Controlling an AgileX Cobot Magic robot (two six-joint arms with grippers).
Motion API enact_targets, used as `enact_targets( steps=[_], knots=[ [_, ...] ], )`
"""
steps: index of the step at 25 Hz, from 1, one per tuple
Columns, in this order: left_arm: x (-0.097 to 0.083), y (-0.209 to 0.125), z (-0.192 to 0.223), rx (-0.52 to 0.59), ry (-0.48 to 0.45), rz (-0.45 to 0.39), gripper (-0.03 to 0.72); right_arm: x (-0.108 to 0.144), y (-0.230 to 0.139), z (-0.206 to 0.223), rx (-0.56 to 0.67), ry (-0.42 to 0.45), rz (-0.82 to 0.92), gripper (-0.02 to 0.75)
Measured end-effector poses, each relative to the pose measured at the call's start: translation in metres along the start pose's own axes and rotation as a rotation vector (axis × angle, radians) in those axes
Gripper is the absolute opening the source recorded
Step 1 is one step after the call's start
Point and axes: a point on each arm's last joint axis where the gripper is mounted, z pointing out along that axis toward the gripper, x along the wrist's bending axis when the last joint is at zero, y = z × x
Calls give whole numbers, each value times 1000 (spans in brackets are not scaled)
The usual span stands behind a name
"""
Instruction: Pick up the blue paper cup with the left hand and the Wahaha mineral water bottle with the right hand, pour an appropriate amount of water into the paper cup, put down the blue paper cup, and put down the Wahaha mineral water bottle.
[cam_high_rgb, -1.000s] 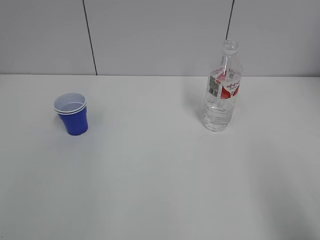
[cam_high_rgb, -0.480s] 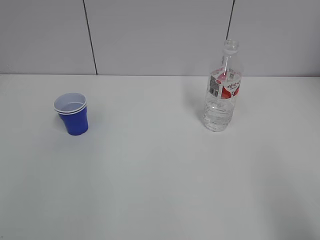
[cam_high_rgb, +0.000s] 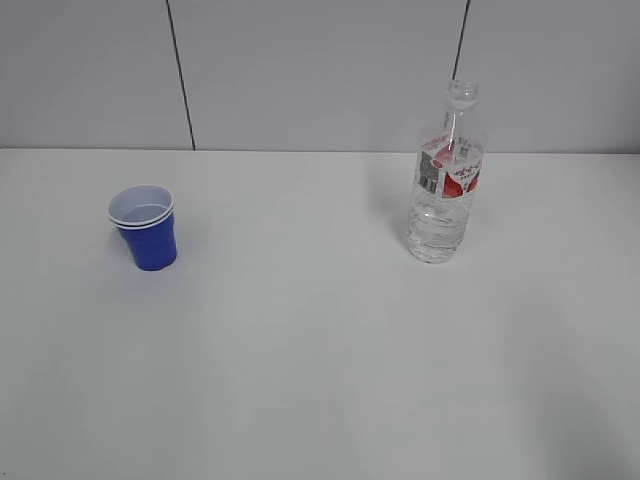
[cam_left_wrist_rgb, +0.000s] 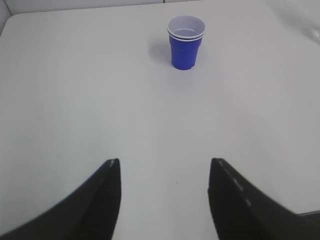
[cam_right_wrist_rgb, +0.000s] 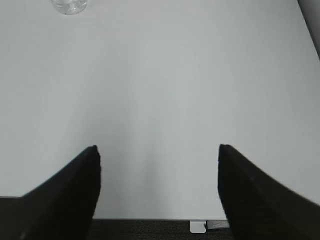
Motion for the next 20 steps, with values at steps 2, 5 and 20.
enact_targets(
  steps=[2, 5, 20],
  knots=[
    [0, 0, 0, 0, 0, 0, 421, 0, 0, 0, -1, 5, -4, 549],
    [0, 0, 0, 0, 0, 0, 410, 0, 0, 0, -4, 8, -7, 548],
    [0, 0, 0, 0, 0, 0, 404, 0, 0, 0, -4, 8, -7, 548]
  ],
)
